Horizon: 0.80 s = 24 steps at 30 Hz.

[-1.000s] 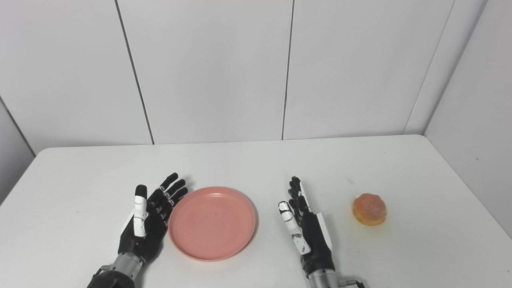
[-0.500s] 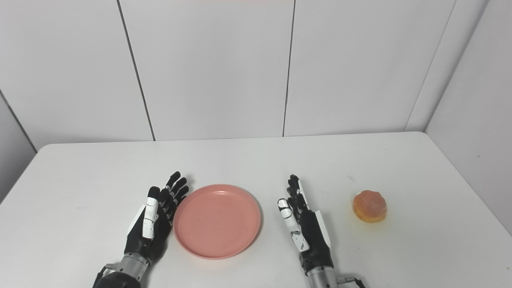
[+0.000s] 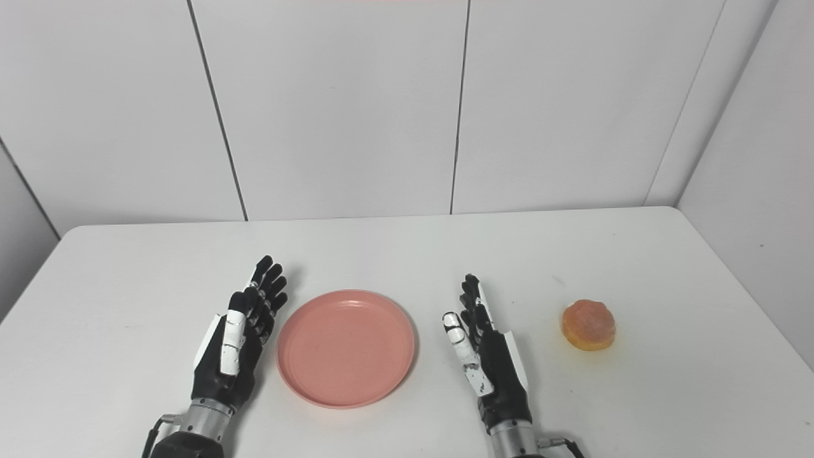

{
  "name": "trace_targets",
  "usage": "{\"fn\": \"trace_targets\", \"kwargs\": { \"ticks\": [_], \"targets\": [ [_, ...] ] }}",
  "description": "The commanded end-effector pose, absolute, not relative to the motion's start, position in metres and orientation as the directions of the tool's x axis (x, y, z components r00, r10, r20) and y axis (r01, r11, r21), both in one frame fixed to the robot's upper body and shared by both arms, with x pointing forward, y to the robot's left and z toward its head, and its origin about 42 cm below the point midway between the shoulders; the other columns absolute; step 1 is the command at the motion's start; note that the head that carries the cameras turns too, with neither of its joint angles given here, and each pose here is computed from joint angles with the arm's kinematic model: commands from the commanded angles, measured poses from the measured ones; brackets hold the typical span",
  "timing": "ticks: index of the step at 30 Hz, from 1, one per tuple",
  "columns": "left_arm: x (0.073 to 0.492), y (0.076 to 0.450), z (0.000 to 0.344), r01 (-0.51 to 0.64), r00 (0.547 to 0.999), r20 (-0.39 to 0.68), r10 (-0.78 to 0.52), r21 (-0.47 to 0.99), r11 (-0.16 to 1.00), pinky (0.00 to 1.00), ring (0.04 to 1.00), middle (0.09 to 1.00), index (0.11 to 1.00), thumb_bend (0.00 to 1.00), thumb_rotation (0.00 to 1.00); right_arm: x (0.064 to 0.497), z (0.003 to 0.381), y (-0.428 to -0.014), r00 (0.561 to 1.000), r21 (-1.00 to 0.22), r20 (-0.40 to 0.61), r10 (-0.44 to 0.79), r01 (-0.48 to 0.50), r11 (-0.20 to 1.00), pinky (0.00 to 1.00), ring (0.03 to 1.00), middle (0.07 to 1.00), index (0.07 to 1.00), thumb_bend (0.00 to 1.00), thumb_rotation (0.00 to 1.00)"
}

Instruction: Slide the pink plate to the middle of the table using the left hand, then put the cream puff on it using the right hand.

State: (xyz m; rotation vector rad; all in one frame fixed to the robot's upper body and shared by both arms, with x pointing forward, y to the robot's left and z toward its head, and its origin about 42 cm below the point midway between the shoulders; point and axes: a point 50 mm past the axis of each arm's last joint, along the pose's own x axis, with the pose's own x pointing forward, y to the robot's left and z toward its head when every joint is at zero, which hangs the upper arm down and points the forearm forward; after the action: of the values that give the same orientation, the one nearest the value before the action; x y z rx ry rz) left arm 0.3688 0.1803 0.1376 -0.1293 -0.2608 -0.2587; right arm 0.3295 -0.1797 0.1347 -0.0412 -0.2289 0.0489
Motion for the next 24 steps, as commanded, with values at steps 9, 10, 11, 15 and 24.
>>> {"fn": "trace_targets", "kwargs": {
  "ticks": [9, 10, 11, 15, 24],
  "targets": [
    [0.360, 0.181, 0.113, 0.231, 0.956, 0.207, -0.207, -0.097, 0.968, 1.00, 1.000, 1.000, 1.000, 0.66, 1.00, 0.347, 0.162, -0.216, 0.905, -0.334, 0.420, -0.065, 0.221, 0.916, 0.95, 0.996, 1.000, 1.000, 0.67, 0.81],
    [0.360, 0.181, 0.113, 0.229, 0.958, 0.202, -0.206, -0.098, 0.968, 1.00, 1.000, 1.000, 1.000, 0.67, 1.00, 0.349, 0.168, -0.220, 0.892, -0.357, 0.447, -0.070, 0.250, 0.900, 0.95, 0.995, 1.000, 1.000, 0.66, 0.79],
    [0.361, 0.182, 0.112, 0.227, 0.959, 0.198, -0.205, -0.099, 0.969, 1.00, 1.000, 1.000, 1.000, 0.67, 1.00, 0.351, 0.172, -0.223, 0.883, -0.369, 0.464, -0.074, 0.269, 0.890, 0.96, 0.996, 1.000, 1.000, 0.66, 0.76],
    [0.362, 0.185, 0.112, 0.222, 0.962, 0.185, -0.201, -0.098, 0.970, 1.00, 1.000, 1.000, 1.000, 0.67, 1.00, 0.356, 0.196, -0.243, 0.849, -0.432, 0.513, -0.122, 0.378, 0.819, 0.96, 0.993, 1.000, 1.000, 0.70, 0.69],
    [0.364, 0.187, 0.109, 0.205, 0.968, 0.167, -0.190, -0.081, 0.975, 1.00, 1.000, 1.000, 1.000, 0.70, 1.00, 0.358, 0.221, -0.279, 0.826, -0.519, 0.541, -0.162, 0.479, 0.708, 0.91, 0.958, 0.984, 0.995, 0.73, 0.59]
  ]
}}
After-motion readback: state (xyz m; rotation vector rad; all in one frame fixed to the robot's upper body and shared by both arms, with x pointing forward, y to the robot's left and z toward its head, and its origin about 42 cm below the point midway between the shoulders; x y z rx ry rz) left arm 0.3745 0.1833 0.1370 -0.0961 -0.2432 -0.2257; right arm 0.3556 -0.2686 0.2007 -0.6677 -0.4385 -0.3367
